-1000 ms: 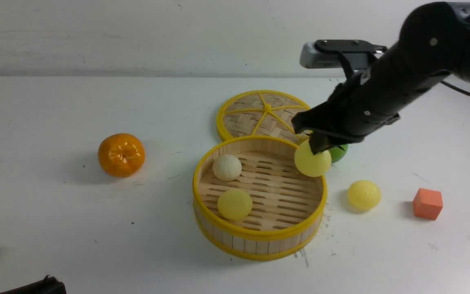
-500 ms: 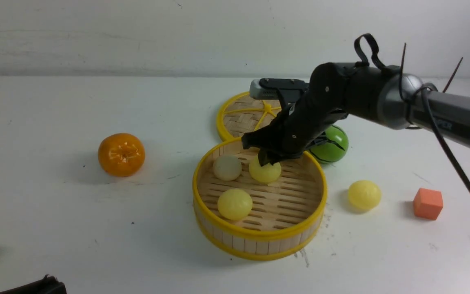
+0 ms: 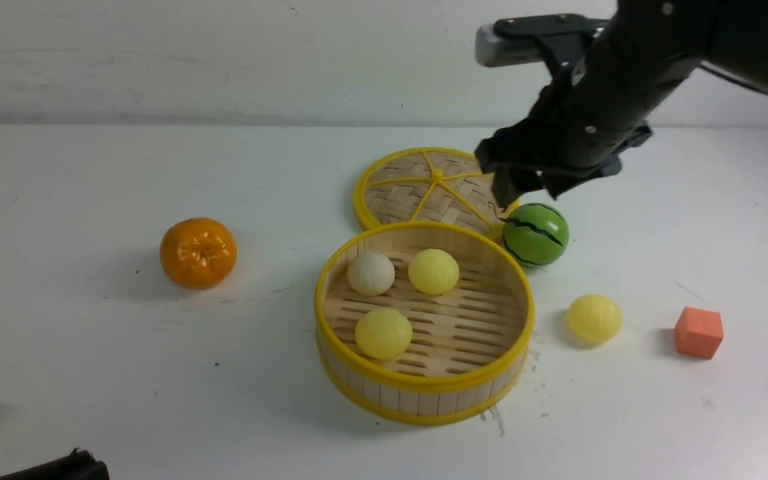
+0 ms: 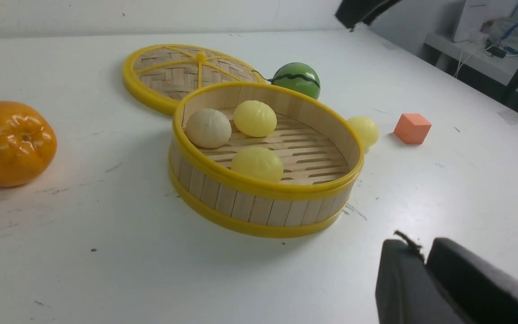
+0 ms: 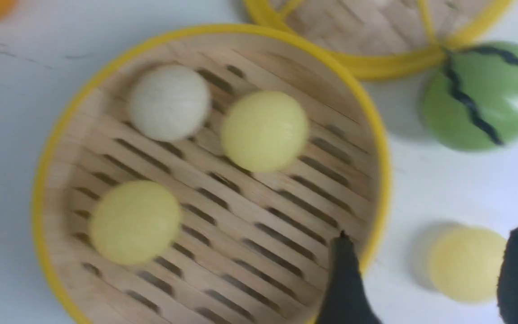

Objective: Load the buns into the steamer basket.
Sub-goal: Use the right arm to grab a steamed stuffed bun

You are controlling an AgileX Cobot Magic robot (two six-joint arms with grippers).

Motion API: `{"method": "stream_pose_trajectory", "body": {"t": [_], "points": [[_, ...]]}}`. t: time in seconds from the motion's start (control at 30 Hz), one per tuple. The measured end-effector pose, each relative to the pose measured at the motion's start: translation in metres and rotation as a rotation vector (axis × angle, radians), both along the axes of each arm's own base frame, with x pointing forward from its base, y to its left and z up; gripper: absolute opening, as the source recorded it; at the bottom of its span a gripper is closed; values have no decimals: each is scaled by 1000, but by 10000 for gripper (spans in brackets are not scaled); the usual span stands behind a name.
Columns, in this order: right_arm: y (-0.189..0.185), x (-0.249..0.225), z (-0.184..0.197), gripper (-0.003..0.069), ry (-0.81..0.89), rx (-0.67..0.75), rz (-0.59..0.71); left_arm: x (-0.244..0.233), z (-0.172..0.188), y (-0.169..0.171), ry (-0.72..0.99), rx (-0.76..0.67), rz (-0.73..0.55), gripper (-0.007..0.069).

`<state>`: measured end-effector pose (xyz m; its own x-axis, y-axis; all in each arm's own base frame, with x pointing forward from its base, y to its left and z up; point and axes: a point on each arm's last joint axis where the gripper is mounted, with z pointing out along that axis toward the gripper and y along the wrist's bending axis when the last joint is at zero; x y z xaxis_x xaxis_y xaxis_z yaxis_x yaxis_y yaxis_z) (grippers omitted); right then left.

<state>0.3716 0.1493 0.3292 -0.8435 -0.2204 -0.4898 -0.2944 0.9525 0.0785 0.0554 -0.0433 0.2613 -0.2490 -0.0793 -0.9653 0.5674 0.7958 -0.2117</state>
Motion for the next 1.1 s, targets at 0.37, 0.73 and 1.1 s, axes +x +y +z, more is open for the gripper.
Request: {"method": "stream_pose_trajectory", "body": {"t": [0.37, 0.73, 1.1], "points": [[-65, 11, -83, 183, 210, -40, -204, 0, 0, 0, 0, 0, 0, 90], [-69, 31, -115, 267, 218, 74, -194, 0, 0, 0, 0, 0, 0, 92], [-70, 43, -136, 266, 192, 57, -195, 0, 0, 0, 0, 0, 0, 102]]}}
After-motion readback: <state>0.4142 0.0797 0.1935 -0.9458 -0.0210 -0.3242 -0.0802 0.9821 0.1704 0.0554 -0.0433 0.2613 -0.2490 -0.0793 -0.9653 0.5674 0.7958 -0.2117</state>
